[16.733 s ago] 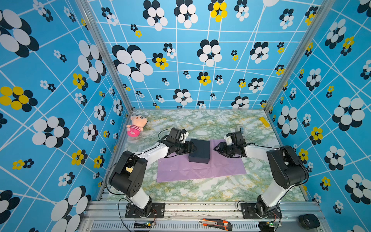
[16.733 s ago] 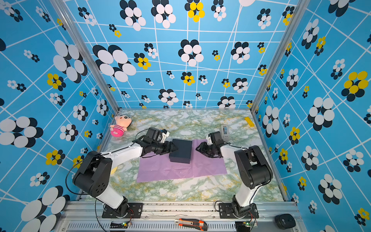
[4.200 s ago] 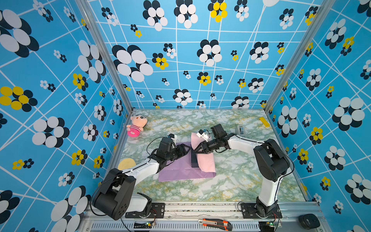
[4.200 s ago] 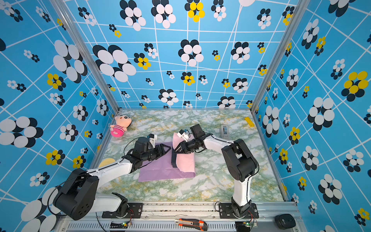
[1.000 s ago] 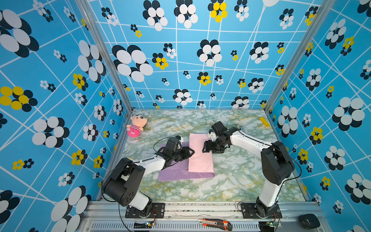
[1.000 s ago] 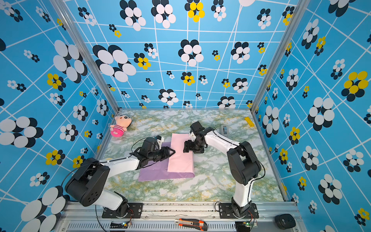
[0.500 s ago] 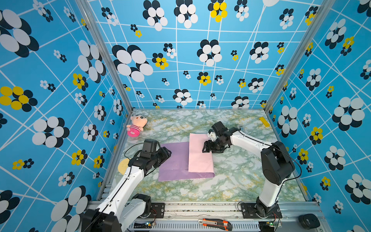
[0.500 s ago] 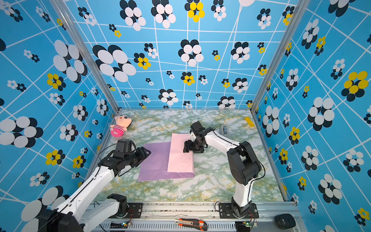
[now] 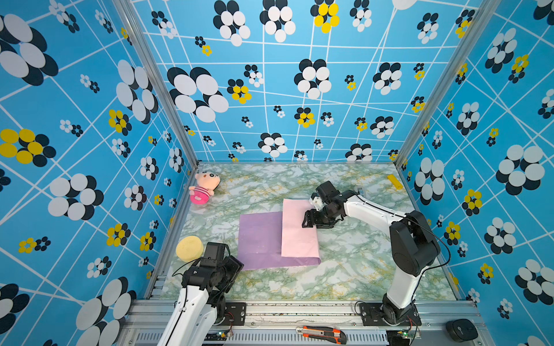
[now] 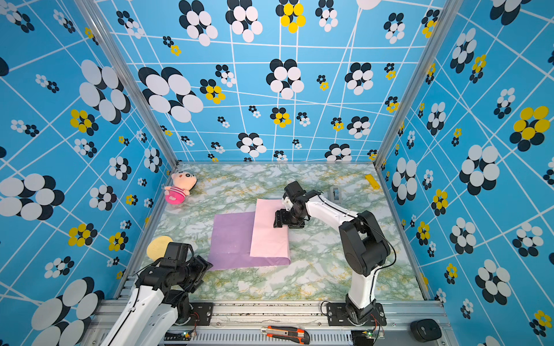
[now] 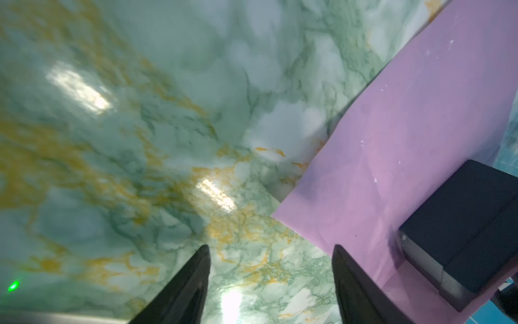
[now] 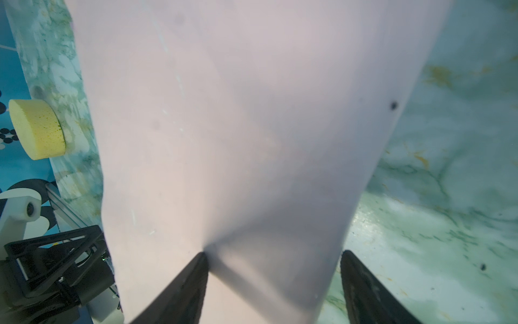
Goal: Wrap a gift box in wrapping paper
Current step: Second fold the wrapping paper around the gift box.
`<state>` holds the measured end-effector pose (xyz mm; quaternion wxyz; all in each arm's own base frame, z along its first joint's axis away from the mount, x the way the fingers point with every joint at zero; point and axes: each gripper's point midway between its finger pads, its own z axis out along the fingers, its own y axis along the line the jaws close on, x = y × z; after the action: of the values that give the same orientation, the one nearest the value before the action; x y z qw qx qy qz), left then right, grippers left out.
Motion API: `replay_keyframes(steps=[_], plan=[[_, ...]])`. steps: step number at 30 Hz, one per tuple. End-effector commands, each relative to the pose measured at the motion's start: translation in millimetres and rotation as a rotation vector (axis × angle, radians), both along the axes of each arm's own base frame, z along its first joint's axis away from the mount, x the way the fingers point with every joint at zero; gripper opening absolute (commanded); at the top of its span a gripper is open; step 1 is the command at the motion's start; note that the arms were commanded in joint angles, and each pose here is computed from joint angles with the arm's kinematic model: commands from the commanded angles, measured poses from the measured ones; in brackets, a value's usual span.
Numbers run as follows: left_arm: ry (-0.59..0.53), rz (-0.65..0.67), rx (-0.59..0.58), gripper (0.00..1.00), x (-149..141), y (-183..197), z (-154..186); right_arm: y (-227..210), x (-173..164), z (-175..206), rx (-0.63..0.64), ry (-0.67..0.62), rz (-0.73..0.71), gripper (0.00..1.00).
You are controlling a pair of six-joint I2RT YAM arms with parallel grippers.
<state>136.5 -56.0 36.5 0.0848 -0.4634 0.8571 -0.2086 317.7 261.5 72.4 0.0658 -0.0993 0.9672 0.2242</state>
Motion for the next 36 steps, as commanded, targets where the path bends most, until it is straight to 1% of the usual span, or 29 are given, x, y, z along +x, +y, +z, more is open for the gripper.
replay_keyframes(steps=[1,4,6,10,15,20,29,31,32,34,36], plan=[[-0.016,0.028,0.022,0.71,5,6,-1,-15,-14,-28,-0.094,0.046,0.010,0.76],[-0.068,0.011,0.011,0.70,19,3,-2,-13,-13,-29,-0.087,0.050,0.012,0.76],[-0.087,-0.001,-0.010,0.66,26,-1,-4,-13,-13,-27,-0.086,0.048,0.013,0.76],[-0.082,-0.011,-0.015,0.64,29,-2,-11,-12,-12,-25,-0.079,0.041,0.014,0.76],[-0.128,-0.013,-0.040,0.55,36,-6,-15,-12,-14,-25,-0.074,0.044,0.014,0.76],[-0.188,-0.011,-0.056,0.49,45,-8,-10,-12,-15,-28,-0.079,0.051,0.014,0.76],[-0.312,-0.040,-0.087,0.47,70,-15,5,-13,-16,-28,-0.077,0.049,0.014,0.75],[-0.314,-0.047,-0.079,0.44,72,-15,7,-13,-16,-28,-0.077,0.048,0.013,0.75],[-0.302,-0.052,-0.070,0.39,72,-14,5,-13,-16,-27,-0.076,0.048,0.013,0.75],[-0.278,-0.063,-0.060,0.34,70,-14,2,-13,-16,-28,-0.077,0.048,0.014,0.75],[-0.256,-0.071,-0.056,0.27,67,-14,0,-13,-16,-28,-0.078,0.048,0.014,0.75]])
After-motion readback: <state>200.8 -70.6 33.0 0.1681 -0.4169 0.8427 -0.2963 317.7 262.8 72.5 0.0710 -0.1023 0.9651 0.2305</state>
